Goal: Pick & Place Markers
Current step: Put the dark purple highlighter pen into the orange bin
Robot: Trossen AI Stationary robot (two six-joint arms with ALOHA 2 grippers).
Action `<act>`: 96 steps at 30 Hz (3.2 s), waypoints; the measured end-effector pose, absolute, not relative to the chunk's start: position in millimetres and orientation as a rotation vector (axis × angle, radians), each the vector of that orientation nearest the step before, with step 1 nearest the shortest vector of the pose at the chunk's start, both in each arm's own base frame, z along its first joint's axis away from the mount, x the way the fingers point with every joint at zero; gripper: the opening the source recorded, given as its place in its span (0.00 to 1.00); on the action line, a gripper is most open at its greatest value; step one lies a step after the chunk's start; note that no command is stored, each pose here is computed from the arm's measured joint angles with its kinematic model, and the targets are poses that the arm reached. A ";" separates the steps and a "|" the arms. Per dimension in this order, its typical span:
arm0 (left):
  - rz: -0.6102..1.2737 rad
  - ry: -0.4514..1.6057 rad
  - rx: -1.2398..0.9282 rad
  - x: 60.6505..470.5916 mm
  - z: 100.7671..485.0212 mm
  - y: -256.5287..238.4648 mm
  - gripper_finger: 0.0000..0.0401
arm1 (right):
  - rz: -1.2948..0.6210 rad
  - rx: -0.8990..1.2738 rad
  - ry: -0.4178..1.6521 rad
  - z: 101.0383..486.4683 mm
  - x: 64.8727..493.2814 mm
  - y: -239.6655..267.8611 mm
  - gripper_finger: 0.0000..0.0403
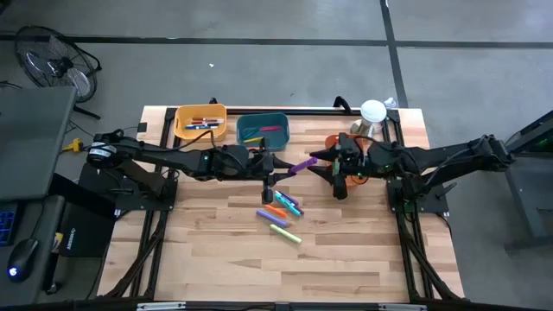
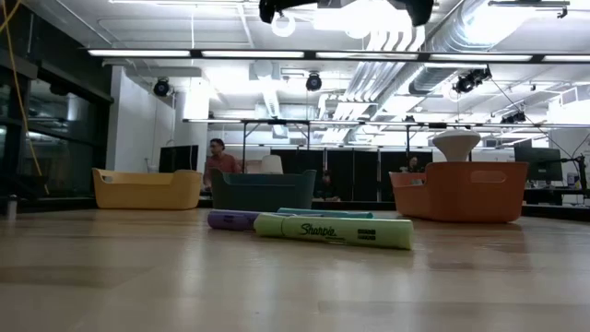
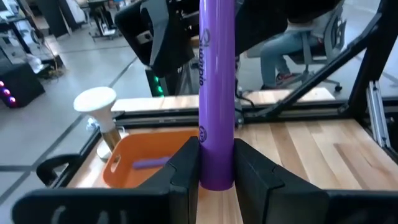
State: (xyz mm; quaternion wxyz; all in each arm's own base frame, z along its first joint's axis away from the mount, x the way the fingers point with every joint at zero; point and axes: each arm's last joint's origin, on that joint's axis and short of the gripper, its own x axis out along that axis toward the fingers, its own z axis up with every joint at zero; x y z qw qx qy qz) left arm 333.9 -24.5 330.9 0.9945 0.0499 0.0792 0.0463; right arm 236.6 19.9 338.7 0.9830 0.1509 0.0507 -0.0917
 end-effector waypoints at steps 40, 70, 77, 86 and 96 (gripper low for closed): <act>0.050 0.105 0.079 334.8 335.8 -26.5 0.16 | -0.046 0.275 -0.127 327.5 291.3 29.1 0.29; 0.057 0.110 0.012 333.0 336.7 -26.3 0.77 | -0.059 0.225 -0.095 324.3 291.8 26.8 0.12; 0.075 0.151 0.014 320.3 343.2 -24.7 0.78 | -0.112 0.260 -0.018 316.6 292.4 15.3 0.12; 0.169 0.235 0.033 292.9 353.9 -19.3 0.78 | -0.209 0.320 0.110 316.7 273.3 -6.3 0.12; 0.213 0.300 0.026 277.1 356.5 -12.9 0.67 | -0.388 0.460 0.252 316.9 237.0 -33.7 0.12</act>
